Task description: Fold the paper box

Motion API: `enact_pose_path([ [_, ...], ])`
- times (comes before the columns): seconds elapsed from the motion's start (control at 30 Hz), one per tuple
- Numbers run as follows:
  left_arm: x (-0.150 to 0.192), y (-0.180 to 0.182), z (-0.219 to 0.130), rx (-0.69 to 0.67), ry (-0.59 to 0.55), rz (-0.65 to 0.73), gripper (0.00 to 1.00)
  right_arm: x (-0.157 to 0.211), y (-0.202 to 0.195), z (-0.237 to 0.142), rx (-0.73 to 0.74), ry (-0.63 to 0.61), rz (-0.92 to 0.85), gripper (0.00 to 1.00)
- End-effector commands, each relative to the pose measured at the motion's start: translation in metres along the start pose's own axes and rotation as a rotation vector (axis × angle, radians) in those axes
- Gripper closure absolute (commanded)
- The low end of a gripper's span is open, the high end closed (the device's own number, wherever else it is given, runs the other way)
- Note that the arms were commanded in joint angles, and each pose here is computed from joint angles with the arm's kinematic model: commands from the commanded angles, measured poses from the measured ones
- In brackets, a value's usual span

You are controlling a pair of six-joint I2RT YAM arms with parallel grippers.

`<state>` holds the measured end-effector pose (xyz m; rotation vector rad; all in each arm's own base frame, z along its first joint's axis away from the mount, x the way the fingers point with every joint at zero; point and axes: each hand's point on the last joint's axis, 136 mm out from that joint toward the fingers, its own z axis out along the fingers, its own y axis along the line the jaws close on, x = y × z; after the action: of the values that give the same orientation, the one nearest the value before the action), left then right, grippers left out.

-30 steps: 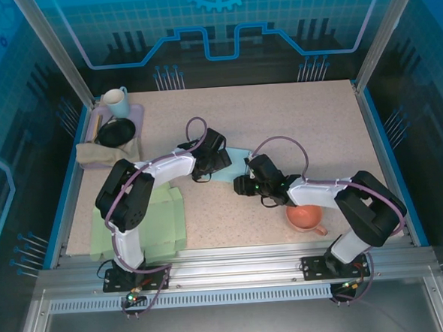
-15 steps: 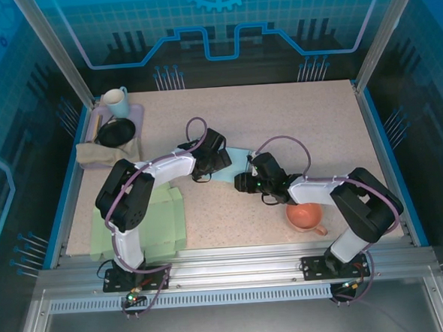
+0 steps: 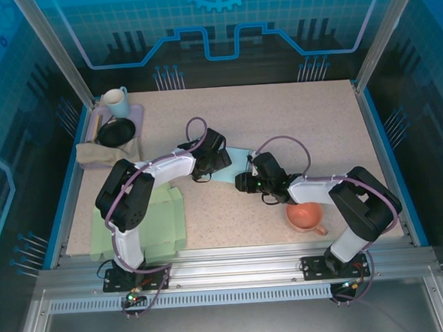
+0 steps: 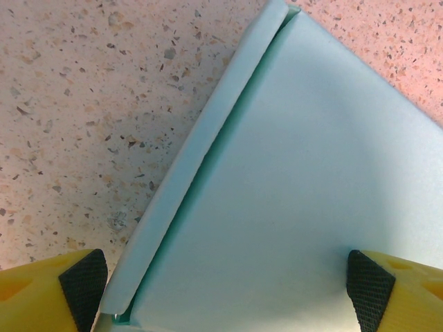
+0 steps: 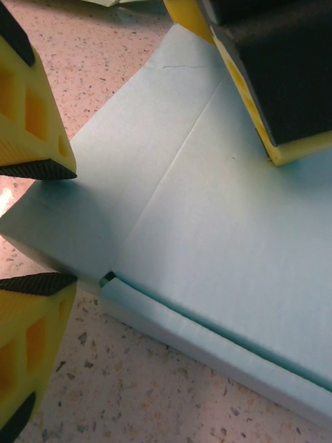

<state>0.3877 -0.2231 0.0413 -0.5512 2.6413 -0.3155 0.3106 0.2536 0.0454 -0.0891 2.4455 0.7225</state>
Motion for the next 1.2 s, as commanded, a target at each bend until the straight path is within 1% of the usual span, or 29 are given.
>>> enact_pose_path([
  [0.0,0.03,0.04,0.022,-0.144,0.09,0.028,0.09,0.004,-0.008,0.006,0.012,-0.002,-0.029,0.59],
  [0.23,0.03,0.041,0.024,-0.151,0.091,0.033,0.09,0.004,-0.016,0.01,0.048,-0.023,-0.092,0.6],
  [0.53,0.036,0.048,0.03,-0.173,0.106,0.035,0.09,0.004,-0.024,0.02,0.072,-0.081,-0.198,0.62],
  [0.8,0.037,0.056,0.036,-0.187,0.115,0.024,0.11,0.001,-0.031,0.017,0.104,-0.144,-0.213,0.62],
  [0.97,0.04,0.059,0.039,-0.193,0.121,0.02,0.11,-0.001,-0.035,0.013,0.129,-0.158,-0.216,0.61],
  [1.17,0.047,0.048,0.04,-0.133,0.164,0.0,0.12,-0.002,-0.03,0.015,0.111,-0.142,-0.226,0.6],
])
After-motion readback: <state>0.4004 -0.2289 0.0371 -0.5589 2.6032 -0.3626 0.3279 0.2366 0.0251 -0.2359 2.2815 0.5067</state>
